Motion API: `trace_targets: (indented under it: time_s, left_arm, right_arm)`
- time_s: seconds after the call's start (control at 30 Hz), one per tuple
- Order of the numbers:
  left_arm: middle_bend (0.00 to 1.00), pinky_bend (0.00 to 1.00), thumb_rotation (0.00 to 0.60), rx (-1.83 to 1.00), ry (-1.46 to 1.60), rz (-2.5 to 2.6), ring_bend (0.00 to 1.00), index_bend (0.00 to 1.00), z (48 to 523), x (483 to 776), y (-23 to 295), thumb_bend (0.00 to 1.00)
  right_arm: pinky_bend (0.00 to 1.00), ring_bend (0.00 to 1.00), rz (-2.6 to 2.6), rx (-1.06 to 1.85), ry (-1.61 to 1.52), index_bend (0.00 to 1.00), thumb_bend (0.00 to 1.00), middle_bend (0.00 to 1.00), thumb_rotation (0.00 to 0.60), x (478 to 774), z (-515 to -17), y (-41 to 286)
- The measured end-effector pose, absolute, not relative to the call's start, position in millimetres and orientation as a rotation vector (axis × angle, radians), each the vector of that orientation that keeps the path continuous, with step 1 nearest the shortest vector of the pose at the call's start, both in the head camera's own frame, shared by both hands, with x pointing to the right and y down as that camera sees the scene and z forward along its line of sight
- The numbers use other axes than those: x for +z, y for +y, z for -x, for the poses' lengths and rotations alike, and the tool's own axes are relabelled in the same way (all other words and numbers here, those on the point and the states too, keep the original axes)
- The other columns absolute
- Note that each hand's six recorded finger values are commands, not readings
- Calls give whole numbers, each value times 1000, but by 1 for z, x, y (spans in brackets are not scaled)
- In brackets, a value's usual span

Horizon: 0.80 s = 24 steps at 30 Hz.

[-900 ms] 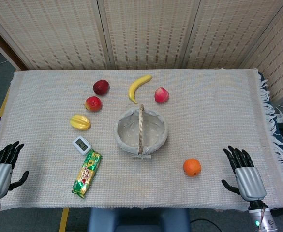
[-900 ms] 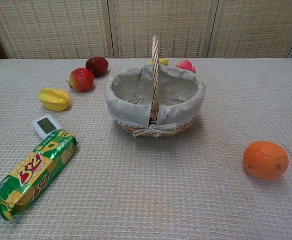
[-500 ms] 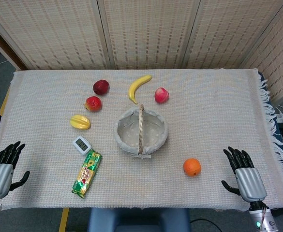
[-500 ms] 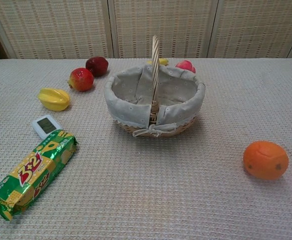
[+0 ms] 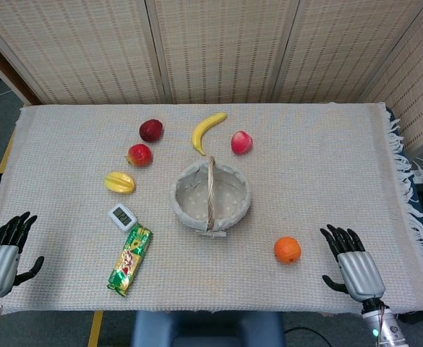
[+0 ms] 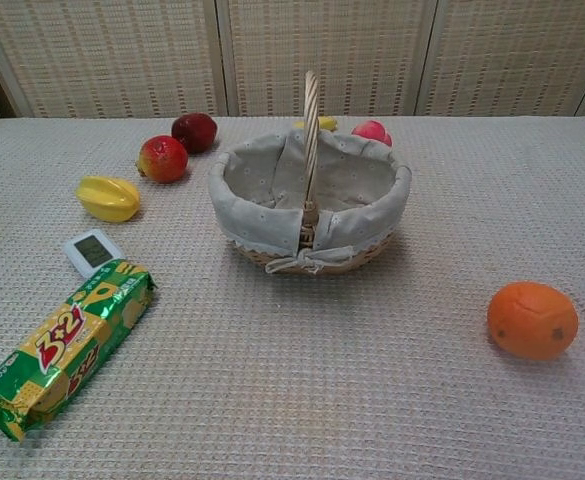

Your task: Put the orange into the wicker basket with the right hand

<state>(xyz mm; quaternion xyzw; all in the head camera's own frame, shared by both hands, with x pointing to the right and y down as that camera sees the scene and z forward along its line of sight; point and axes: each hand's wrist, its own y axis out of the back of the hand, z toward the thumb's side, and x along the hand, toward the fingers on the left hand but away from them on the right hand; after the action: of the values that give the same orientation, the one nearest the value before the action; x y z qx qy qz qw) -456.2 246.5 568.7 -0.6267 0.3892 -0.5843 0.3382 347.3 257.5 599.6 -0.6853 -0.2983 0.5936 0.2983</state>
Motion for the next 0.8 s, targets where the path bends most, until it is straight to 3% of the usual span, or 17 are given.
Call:
trace_targets:
  time_s: [0.57,0.7,0.8]
  left_arm:
    - [0,107,600,-1530,1021,1641,0,0,458,569,246,333]
    - [0,107,600,-1532,1020,1644,0,0,458,569,247,334]
    - [0,107,600,-1533,1023,1646,0,0,458,569,247,334]
  right_arm:
    - [19,0,1942,1697,-675,0,111,0,600,657,-277,240]
    - [54,0,1953,1697,-657,0,111,0,600,667,-260,239]
    - [145,1,1952,1697,-652,10,133,4,600,673,-250,239]
